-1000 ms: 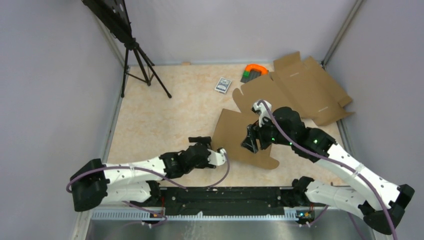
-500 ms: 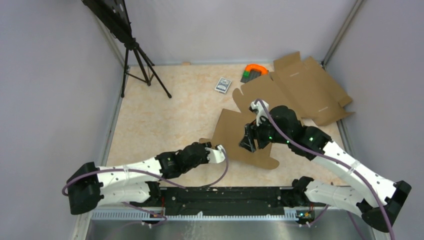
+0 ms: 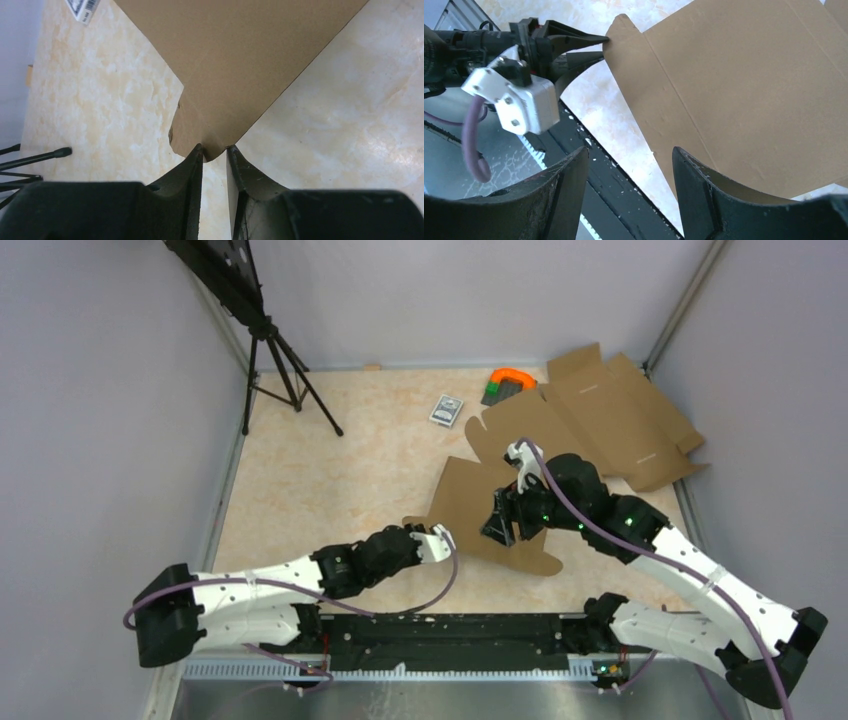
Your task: Fold the paper box
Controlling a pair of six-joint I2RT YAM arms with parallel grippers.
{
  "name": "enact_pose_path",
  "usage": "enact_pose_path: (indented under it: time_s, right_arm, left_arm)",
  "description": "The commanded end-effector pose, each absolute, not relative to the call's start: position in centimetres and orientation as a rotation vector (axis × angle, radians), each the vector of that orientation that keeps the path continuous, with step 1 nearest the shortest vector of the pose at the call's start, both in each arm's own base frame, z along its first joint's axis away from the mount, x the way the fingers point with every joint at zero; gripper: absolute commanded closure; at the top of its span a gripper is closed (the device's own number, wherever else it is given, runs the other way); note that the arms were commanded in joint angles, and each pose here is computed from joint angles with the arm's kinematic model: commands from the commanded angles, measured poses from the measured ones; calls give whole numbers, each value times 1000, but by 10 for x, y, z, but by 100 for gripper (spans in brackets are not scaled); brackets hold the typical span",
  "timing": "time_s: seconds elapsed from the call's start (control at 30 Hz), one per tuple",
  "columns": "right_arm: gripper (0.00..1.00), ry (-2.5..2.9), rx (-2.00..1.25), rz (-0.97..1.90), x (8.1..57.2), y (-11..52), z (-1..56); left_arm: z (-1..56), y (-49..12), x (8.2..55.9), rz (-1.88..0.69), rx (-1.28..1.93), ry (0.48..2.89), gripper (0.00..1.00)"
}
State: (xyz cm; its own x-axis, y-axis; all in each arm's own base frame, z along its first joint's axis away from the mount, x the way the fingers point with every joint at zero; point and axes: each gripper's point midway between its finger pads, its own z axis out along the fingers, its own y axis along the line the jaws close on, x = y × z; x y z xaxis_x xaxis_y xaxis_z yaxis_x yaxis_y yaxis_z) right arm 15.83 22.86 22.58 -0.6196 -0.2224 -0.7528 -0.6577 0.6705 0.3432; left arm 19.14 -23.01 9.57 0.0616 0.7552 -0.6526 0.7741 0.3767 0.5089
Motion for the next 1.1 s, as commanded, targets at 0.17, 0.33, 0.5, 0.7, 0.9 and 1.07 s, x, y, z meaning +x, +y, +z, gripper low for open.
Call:
enact_pose_path:
  time_s: [0.17,0.33,0.5,0.7,0.9,1.07]
  right_arm:
    - [38,2185,-649,831,156,227,227]
    - [38,2186,-645,837,156,228,227]
    - [38,2205,-601,785,160,221,227]
    - [37,2308,-353,585,173,189,215]
    - [33,2316,-108,496,176,162,204]
    - [32,2285,-54,448,174,145,208]
  left_arm:
    - [151,-241,208,-129,999,1656,79]
    - [151,-247,207,-177,946,1710,82]
    - [158,-249,211,-198,845,1752,80]
    - [159,-245,212,-250,687,1856,84]
    - [149,-248,212,-401,590,1979,87]
    - [145,-251,213,-525,507,2047,88]
